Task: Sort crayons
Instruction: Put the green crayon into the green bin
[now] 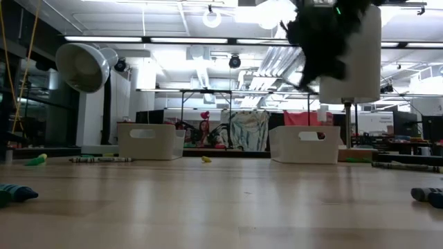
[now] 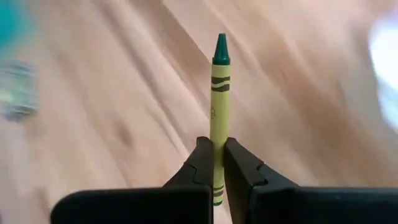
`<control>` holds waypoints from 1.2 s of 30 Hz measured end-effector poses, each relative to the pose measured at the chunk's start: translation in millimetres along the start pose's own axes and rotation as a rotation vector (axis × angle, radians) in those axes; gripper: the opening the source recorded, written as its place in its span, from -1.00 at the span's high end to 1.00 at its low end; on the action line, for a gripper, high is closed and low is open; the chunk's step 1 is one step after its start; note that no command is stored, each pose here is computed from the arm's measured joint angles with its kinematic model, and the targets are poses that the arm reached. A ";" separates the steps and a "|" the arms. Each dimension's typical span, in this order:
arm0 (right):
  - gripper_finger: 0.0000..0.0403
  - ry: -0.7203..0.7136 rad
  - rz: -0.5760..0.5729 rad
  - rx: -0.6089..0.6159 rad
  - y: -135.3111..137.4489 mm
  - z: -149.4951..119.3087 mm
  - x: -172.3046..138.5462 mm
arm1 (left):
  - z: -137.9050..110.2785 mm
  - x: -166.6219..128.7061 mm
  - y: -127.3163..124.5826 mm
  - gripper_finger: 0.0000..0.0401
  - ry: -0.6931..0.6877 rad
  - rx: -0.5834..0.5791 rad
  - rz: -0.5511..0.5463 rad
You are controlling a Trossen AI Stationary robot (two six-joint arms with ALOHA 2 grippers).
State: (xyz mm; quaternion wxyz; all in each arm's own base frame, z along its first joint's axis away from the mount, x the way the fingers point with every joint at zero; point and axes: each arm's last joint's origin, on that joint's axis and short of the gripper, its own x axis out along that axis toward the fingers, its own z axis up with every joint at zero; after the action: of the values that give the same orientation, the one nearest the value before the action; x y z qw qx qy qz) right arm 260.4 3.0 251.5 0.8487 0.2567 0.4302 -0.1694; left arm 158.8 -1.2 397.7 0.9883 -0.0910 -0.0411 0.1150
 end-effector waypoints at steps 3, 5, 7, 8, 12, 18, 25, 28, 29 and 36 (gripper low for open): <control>0.99 -0.214 0.138 -0.191 18.5 26.5 -15.3 | 0.5 -0.8 0.3 0.16 -0.003 0.006 0.003; 0.99 -0.356 0.226 -0.282 29.3 41.1 -26.3 | 0.1 -0.6 0.2 0.16 0.000 0.008 0.003; 0.99 -0.454 0.283 -0.315 34.9 49.9 -32.4 | -0.1 -0.2 0.1 0.16 0.001 0.008 0.003; 0.99 -0.479 0.301 -0.319 35.6 52.6 -33.8 | -0.1 -0.1 0.1 0.16 0.001 0.008 0.003; 1.00 -0.483 0.347 -0.314 35.8 54.8 -34.9 | -0.1 0.0 0.1 0.16 0.001 0.008 0.003; 1.00 -0.380 0.456 -0.365 45.0 51.1 -12.1 | 0.7 0.0 0.0 0.16 -0.008 0.026 0.006; 1.00 -0.379 0.519 -0.421 72.0 47.1 70.9 | 0.9 0.0 1.2 0.16 -0.014 0.017 0.046; 1.00 -0.402 0.549 -0.436 89.5 50.1 109.8 | 0.9 0.0 1.1 0.16 -0.014 0.010 0.045; 1.00 -0.412 0.564 -0.443 96.7 52.1 121.9 | 0.8 0.0 1.1 0.16 -0.014 -0.004 0.045; 1.00 -0.469 0.744 -0.527 160.7 66.3 181.4 | -1.6 4.6 0.3 0.16 -0.003 -0.057 0.051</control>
State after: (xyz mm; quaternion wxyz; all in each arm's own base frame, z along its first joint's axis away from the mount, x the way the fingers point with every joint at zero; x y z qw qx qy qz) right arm 488.6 82.7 182.9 0.9612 0.1250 0.1359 0.2051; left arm 163.3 -0.2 396.3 0.9821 -0.1199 -0.0434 0.1390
